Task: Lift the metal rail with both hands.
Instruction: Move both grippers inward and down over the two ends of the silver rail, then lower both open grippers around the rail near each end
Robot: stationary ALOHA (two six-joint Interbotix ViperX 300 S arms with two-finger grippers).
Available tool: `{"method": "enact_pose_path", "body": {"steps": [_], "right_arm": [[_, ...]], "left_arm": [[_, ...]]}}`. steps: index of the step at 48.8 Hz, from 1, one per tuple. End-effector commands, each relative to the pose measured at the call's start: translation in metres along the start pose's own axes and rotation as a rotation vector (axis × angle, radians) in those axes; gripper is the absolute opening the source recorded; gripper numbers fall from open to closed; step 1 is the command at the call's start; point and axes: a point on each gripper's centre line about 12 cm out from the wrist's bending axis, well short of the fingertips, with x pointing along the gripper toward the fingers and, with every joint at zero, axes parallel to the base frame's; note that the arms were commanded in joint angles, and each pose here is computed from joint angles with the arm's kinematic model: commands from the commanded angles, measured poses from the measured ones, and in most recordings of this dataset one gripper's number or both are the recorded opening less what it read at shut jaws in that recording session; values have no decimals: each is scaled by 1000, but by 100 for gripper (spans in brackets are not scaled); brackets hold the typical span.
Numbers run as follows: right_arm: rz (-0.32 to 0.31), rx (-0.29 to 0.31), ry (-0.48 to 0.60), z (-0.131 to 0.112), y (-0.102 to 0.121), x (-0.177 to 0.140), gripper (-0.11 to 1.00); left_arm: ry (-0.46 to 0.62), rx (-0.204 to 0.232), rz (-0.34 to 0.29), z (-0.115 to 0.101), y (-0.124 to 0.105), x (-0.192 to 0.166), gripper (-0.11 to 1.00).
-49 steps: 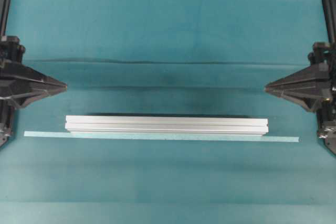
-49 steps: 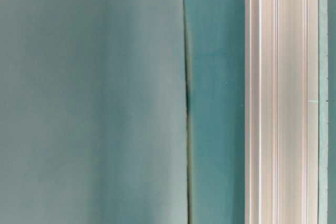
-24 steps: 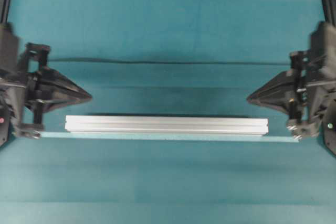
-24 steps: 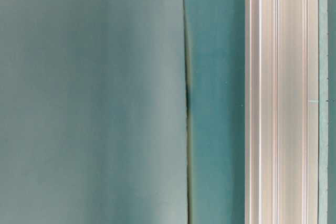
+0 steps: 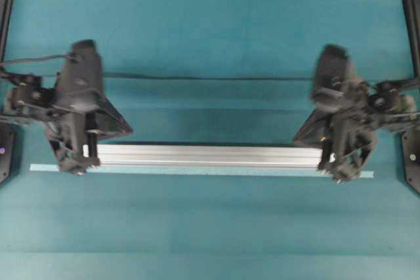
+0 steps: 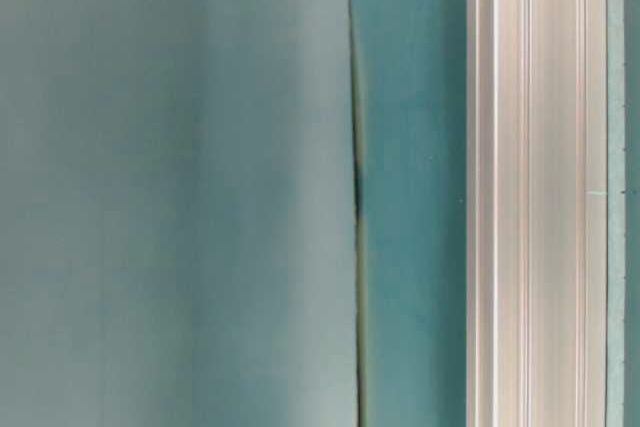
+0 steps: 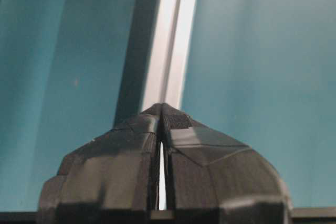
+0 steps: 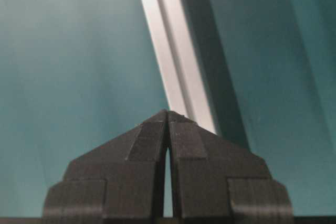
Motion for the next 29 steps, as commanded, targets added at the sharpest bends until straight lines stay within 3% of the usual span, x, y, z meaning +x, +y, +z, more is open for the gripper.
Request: {"method": "enact_pose_path", "body": {"steps": [1, 14, 29], "right_arm": [[-15, -17, 62, 9, 5, 7, 2], [-59, -118, 268, 16, 9, 30, 2], [-67, -190, 353, 17, 9, 51, 2]], "left_arm": [[19, 5, 6, 10, -2, 2, -1], [107, 17, 18, 12, -3, 24, -1], [197, 36, 27, 3, -5, 45, -1]]}}
